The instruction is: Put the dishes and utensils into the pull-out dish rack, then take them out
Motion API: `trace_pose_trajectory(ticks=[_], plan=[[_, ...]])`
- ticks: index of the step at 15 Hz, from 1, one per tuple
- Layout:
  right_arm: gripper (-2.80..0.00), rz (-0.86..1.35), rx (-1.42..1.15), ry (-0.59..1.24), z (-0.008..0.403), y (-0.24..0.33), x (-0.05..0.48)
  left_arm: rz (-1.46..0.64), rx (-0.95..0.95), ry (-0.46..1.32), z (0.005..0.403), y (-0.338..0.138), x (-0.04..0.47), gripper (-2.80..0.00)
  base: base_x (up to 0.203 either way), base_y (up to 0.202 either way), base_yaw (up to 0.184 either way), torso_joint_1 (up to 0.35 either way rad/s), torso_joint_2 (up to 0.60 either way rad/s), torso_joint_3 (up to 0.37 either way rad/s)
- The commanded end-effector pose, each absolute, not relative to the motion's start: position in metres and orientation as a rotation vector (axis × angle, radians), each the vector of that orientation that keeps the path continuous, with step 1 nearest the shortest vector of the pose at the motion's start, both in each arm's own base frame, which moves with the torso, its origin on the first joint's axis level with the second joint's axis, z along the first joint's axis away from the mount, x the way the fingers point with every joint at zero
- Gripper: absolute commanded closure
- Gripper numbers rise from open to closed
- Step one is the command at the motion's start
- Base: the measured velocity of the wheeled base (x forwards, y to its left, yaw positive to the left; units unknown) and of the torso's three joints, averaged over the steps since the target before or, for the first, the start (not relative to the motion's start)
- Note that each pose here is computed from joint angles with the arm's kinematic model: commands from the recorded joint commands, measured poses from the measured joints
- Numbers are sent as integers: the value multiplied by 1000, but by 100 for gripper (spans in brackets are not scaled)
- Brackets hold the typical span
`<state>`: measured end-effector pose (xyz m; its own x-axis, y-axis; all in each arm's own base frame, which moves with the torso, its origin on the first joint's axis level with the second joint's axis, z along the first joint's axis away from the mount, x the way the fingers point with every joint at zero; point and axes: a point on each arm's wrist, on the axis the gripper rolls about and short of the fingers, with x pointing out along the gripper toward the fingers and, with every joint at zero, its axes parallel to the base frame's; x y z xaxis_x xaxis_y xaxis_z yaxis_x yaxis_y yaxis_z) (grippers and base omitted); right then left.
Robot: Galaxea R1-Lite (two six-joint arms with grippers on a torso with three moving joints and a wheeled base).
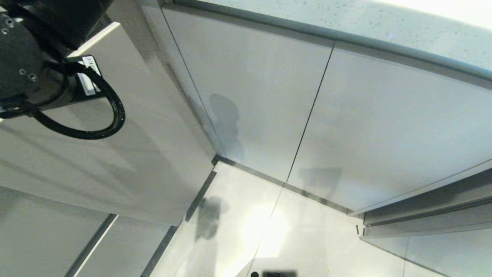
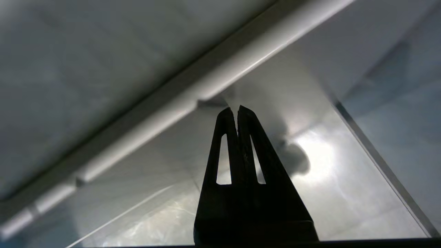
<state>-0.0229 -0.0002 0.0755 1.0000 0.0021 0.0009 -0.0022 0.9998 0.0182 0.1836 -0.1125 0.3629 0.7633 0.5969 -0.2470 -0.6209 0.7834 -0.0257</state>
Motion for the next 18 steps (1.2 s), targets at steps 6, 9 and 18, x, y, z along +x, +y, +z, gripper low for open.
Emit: trace_pose_trajectory(ticks=[6,9,18], plan=[[0,2,18,2,75,0,-23,721,-100,220,362,-105,188,0,0,0,0,0,0,0],[0,3,18,2,75,0,-23,719,-100,220,362,-106,188,0,0,0,0,0,0,0],[0,3,18,2,75,0,-23,534,-58,266,356,-133,167,0,0,0,0,0,0,0]])
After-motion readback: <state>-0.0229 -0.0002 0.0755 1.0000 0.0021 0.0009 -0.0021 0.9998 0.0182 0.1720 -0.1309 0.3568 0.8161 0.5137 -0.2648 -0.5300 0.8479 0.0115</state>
